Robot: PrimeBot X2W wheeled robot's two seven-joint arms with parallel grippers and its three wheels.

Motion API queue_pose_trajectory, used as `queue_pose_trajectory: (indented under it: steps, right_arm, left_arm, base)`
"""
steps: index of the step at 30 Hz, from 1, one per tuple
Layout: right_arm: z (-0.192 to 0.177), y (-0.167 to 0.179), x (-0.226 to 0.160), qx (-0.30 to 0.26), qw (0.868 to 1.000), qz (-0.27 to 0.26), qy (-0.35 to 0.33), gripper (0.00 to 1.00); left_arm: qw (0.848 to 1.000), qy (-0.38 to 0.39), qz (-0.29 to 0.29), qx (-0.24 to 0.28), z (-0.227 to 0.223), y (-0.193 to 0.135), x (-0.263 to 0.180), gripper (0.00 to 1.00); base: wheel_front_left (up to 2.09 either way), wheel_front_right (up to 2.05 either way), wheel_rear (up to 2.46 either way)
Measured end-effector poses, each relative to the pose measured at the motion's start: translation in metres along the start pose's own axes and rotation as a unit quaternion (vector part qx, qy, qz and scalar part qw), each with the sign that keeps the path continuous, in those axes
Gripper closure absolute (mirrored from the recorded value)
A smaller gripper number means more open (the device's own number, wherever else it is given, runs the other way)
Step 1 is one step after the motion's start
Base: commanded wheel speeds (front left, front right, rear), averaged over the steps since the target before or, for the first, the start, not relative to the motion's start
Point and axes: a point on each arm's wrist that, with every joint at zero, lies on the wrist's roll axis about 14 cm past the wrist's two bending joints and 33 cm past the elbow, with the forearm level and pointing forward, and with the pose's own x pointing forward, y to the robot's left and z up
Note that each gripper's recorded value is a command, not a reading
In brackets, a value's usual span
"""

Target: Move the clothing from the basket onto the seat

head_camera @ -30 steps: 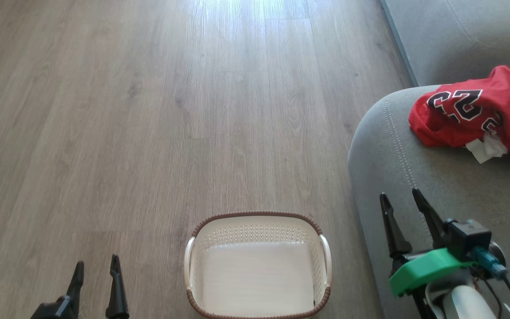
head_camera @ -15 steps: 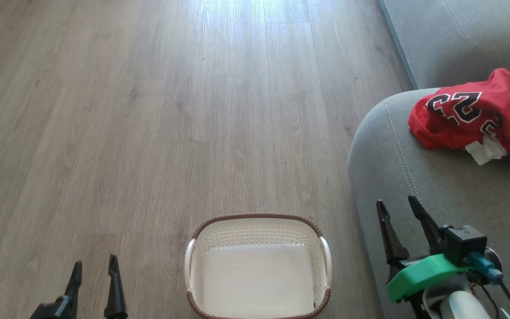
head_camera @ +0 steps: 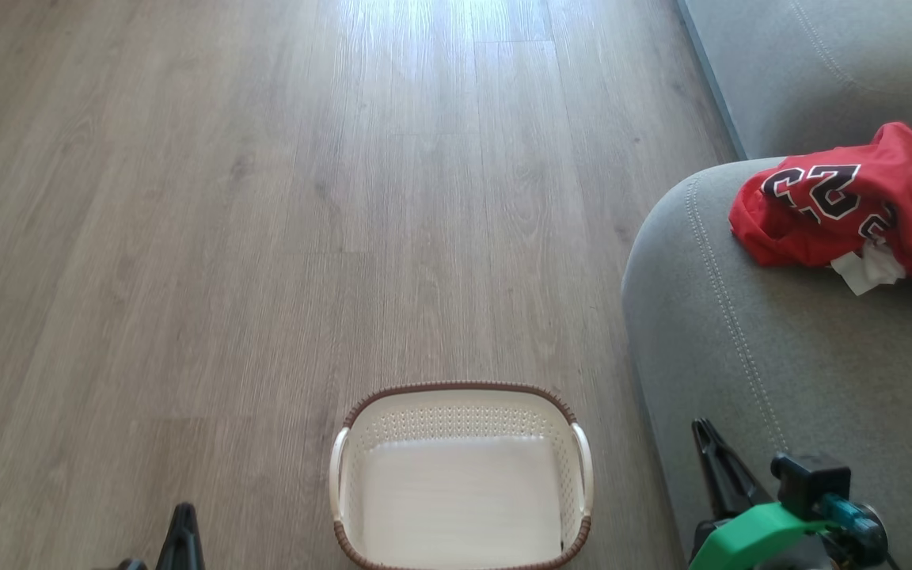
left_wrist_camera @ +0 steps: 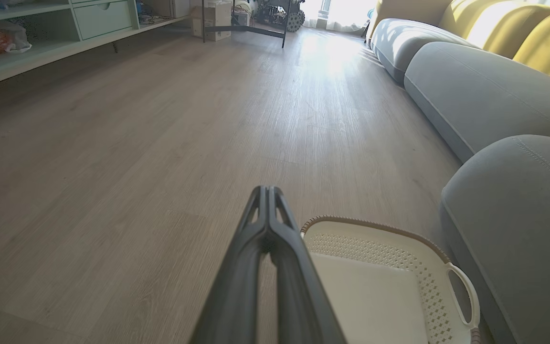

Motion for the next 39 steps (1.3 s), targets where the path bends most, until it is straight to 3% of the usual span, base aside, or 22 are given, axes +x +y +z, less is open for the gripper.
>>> queue_pose_trajectory:
  steps: [20,39]
  right_arm:
    - [-0.006,-0.018,-0.003,0.112,0.993,-0.043,0.014,1.00]
    - [0.001,-0.032,0.001,0.224,0.972,-0.072,0.003,1.00]
  left_arm:
    - [0.993,0.044,0.011,-0.105,-0.011,0.001,0.004,1.00]
    - [0.975,0.064,0.013,-0.215,-0.008,-0.002,0.015,1.00]
  base:
    - [0.00,0.00,0.00]
    - [0.00,0.00,0.00]
